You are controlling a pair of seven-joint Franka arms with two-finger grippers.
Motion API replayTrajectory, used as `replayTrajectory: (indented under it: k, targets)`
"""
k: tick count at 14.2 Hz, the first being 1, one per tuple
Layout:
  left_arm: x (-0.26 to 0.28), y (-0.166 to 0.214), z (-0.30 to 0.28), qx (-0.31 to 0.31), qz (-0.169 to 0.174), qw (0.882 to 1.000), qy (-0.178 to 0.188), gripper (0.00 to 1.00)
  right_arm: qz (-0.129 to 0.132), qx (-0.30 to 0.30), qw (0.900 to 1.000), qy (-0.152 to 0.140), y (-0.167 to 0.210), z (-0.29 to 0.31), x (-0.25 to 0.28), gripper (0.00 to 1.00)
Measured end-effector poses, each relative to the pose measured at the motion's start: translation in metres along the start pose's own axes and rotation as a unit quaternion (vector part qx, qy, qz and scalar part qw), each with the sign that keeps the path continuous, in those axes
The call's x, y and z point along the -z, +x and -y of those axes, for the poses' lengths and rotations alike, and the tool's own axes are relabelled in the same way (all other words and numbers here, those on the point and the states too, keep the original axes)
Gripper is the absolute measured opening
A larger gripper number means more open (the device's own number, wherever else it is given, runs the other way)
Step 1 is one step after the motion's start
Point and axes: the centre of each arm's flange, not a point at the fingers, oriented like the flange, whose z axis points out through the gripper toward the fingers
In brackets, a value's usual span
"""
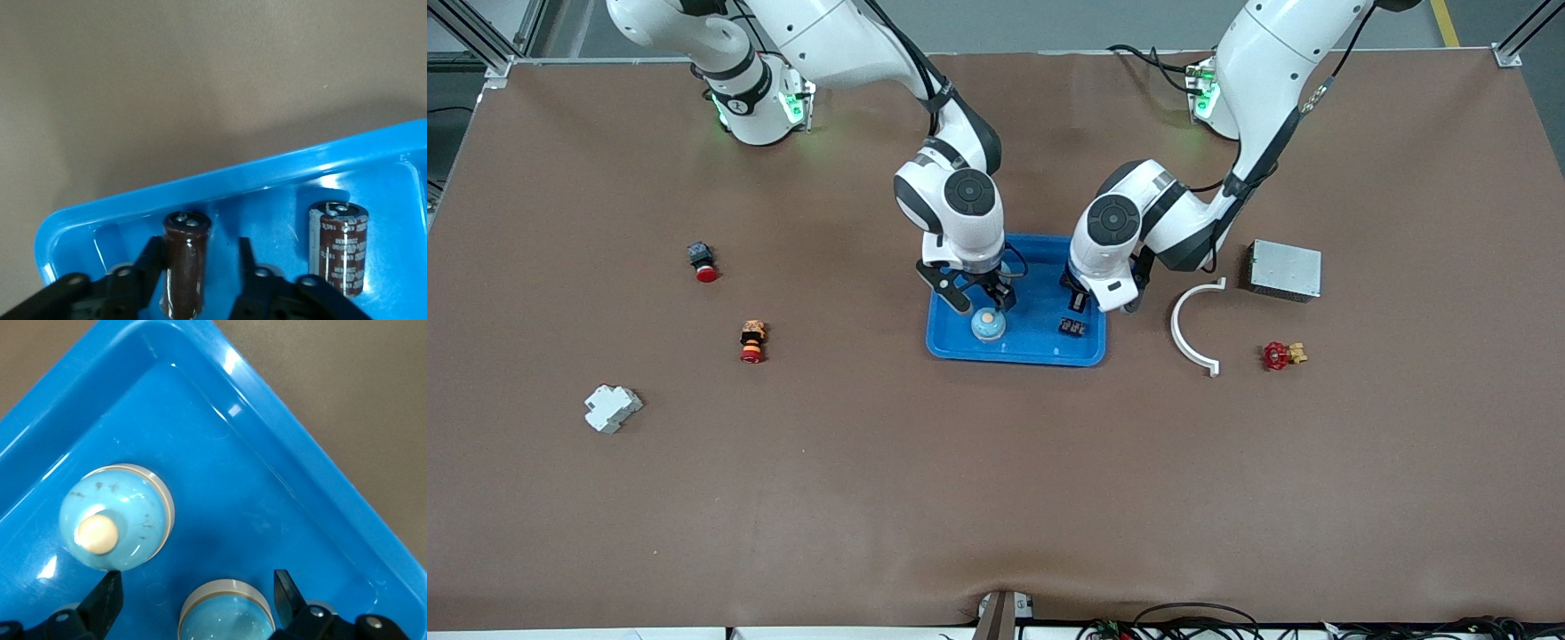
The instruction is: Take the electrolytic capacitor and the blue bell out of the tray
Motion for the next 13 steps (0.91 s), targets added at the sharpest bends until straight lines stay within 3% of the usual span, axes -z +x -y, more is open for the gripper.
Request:
replayTrajectory:
  k: [1,2,7,10,13]
  targets:
    - [0.000,0.000,0.000,0.000,0.000,1.000,0.000,0.33,0.000,0.001,1.000,0.001,-0.002,0.000,0.000,1.00]
    - [0.001,-0.001,-0.001,0.000,0.001,1.000,-0.001,0.31,0.000,0.003,1.000,0.001,-0.004,0.000,0.000,1.00]
    - [0.014,-0.002,-0.012,0.002,0.002,1.000,-0.010,0.30,-0.001,0.013,1.000,-0.003,-0.017,-0.002,-0.004,1.00]
    - [0.049,0.005,-0.026,0.010,-0.016,1.000,0.001,0.30,-0.001,0.015,1.000,-0.007,-0.024,-0.004,-0.009,1.00]
    - [0.096,0.039,-0.035,0.011,-0.038,0.999,0.009,0.30,-0.001,0.016,1.000,-0.009,-0.028,-0.005,-0.011,1.00]
